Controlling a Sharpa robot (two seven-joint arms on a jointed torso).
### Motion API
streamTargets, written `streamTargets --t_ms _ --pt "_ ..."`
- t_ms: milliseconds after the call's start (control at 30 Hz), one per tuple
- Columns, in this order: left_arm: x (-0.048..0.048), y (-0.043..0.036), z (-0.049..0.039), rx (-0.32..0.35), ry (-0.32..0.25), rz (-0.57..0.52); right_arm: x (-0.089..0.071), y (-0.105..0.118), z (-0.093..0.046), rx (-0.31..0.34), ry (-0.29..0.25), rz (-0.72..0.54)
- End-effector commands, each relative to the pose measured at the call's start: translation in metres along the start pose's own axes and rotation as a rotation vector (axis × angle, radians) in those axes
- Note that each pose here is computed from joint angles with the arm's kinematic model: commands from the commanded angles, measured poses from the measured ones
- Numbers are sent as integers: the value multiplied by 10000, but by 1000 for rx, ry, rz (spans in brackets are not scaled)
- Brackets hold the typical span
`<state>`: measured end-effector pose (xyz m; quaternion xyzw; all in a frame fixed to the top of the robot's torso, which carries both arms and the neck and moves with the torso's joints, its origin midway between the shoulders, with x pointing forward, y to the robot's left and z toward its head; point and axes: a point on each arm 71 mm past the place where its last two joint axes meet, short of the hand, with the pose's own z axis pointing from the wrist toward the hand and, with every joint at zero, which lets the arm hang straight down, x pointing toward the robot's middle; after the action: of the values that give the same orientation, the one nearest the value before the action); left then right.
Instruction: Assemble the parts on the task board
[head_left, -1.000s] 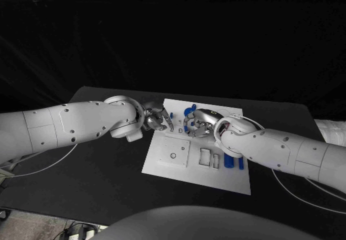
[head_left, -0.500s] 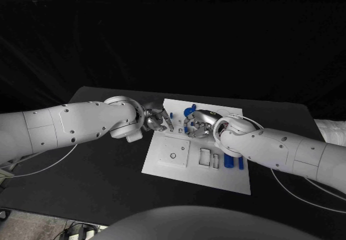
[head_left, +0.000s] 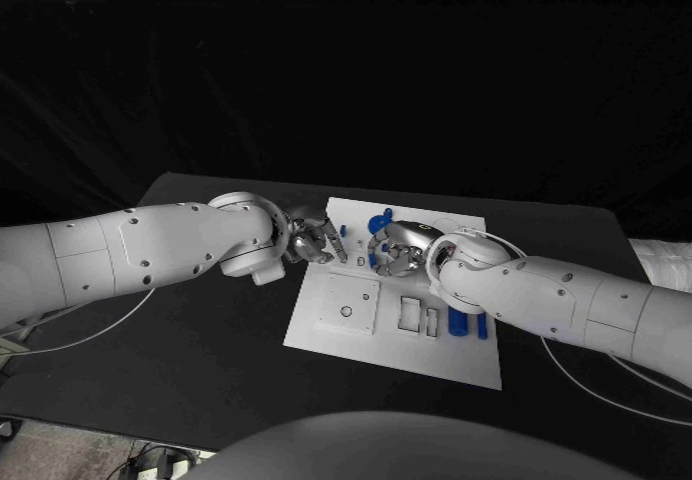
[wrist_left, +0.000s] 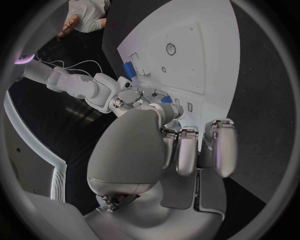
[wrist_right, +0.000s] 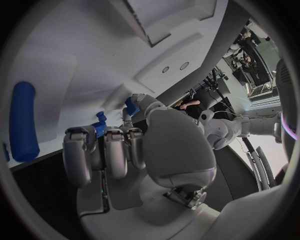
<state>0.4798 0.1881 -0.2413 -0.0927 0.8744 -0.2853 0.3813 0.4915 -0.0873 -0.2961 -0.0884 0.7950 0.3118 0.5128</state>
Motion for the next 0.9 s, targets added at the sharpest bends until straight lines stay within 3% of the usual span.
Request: streamTargets --t_ms 33,333,567,700,900 --pt "24 -8 2 -3 24 5 25 0 3 3 30 -14" --pt "23 10 -6 -15 28 5 29 -6 2 3 37 -20" --pt "25 12 -7 -18 30 6 10 -8 -9 -9 12 -20" --pt "22 18 -12 -19 27 5 -19 -6 -26 -25 -25 -19" --pt "8 21 -19 -13 11 0 -167 10 -72 -74 -125 3"
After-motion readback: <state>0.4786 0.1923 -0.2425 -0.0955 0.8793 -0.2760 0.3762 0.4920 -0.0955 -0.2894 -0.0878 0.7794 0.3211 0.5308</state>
